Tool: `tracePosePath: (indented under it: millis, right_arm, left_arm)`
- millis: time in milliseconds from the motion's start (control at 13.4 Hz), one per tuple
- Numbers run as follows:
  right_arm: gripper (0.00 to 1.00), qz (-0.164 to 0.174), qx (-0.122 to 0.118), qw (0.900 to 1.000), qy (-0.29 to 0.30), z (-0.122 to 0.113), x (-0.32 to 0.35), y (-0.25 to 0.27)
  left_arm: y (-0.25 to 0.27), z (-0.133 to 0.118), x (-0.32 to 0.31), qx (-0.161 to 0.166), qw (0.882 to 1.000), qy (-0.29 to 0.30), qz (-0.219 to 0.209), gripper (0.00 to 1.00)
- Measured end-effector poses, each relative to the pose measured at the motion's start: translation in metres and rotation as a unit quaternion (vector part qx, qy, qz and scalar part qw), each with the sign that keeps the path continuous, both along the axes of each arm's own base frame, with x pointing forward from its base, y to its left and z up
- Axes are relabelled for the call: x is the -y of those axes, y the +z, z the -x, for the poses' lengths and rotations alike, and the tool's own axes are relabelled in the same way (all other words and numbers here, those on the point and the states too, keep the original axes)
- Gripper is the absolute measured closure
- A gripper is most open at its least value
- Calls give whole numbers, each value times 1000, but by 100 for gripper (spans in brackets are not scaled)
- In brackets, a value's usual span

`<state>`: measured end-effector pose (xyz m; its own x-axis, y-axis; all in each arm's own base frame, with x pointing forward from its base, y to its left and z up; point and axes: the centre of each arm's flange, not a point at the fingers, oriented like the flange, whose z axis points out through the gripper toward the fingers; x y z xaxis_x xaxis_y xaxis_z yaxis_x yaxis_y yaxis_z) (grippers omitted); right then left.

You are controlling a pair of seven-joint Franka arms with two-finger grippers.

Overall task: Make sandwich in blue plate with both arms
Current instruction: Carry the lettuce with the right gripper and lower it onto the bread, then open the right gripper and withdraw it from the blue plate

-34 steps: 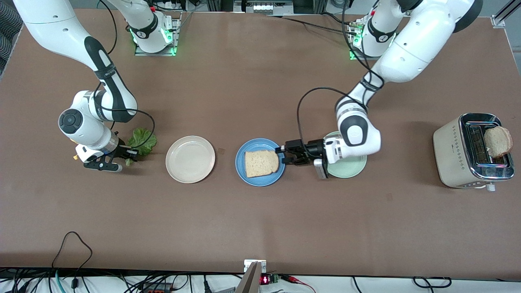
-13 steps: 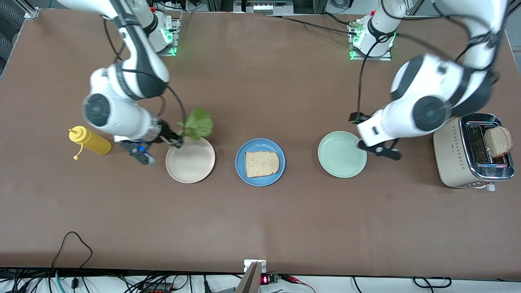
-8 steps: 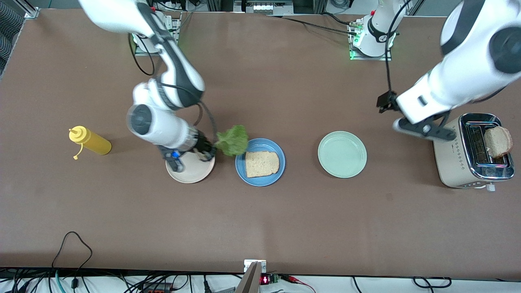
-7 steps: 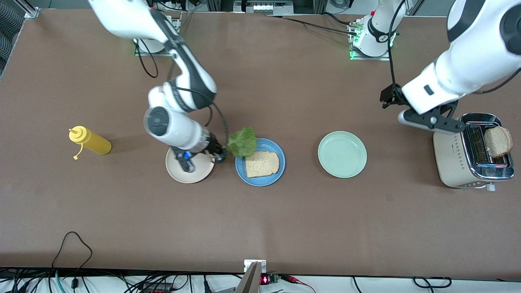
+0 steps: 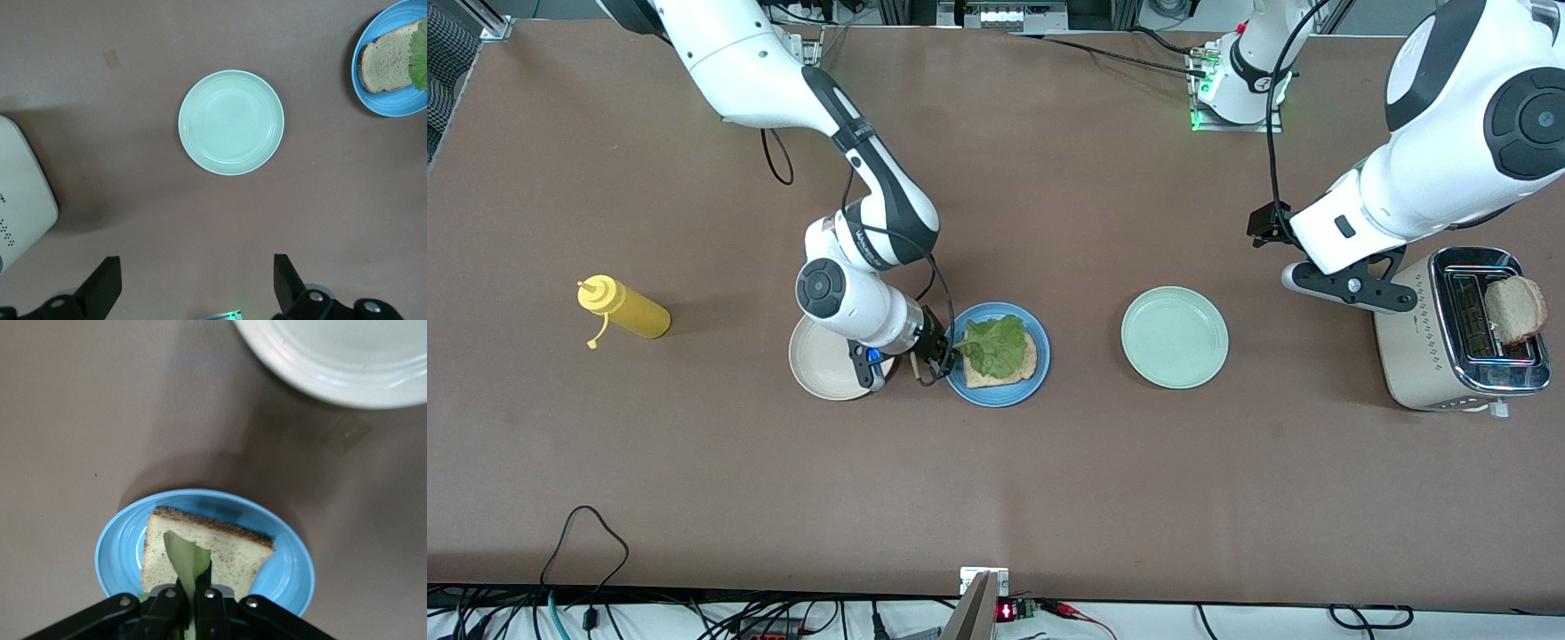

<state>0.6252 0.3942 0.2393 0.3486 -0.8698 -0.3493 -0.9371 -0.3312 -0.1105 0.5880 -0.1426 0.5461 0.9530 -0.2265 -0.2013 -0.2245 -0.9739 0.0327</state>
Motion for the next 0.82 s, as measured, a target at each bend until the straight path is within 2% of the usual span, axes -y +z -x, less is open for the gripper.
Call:
tracePosePath:
  millis: [225,449,524,824]
  right_arm:
    - [96,-6,-8,1000,-5,1,-9,-14]
    - [93,-4,-2,1000,-5,7,-22,-31]
    - [86,-4,-2,1000,-5,8,-23,-35]
    - [43,-3,6,1000,-2,5,-23,-32]
  left_arm:
    - [8,-3,-2,10,1000,4,3,0]
    - [18,-6,-8,20,1000,12,5,0]
    - [21,-6,-8,24,1000,13,6,0]
    - [26,-8,-16,29,999,21,7,0]
